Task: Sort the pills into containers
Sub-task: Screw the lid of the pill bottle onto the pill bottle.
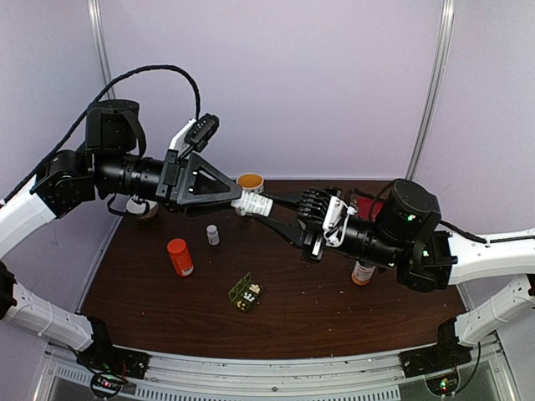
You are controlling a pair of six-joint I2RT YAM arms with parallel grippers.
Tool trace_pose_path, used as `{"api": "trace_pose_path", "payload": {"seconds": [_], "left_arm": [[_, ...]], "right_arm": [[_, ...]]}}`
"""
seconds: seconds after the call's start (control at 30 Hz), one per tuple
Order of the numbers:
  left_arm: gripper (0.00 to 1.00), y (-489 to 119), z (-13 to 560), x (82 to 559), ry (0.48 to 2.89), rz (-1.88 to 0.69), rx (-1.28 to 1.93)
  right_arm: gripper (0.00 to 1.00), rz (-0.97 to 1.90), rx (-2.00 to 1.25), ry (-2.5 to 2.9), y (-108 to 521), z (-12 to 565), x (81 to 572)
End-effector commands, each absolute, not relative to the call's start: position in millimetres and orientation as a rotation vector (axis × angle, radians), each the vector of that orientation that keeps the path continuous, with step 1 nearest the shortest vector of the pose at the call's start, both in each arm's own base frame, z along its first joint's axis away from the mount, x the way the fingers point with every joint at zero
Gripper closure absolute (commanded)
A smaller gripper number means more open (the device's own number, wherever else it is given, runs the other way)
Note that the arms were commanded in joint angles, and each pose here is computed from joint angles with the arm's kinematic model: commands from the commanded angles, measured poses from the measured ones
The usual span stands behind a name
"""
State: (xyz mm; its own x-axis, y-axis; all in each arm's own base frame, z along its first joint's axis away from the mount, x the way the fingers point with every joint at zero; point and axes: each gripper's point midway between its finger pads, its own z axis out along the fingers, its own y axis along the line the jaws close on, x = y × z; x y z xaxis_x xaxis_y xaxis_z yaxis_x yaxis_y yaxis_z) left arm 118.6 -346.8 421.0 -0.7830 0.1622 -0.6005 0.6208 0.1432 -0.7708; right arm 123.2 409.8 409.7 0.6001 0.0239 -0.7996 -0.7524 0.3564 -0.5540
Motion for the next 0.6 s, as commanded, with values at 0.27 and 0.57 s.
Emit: {"api": "trace_pose_path", "payload": {"seconds": [0.27,0.57], "left_arm": [[0.60,-347.5,424.0,116.0,2.021,-1.693,0.792],[0.74,-347.5,419.4,115.5,2.034,-1.681,0.807]], "right_arm": [[1.00,0.566,-1.069,0.783,409.6,425.0,124.4],[1.00,0.580,-1.080,0.795,411.0,425.0,123.1]]}}
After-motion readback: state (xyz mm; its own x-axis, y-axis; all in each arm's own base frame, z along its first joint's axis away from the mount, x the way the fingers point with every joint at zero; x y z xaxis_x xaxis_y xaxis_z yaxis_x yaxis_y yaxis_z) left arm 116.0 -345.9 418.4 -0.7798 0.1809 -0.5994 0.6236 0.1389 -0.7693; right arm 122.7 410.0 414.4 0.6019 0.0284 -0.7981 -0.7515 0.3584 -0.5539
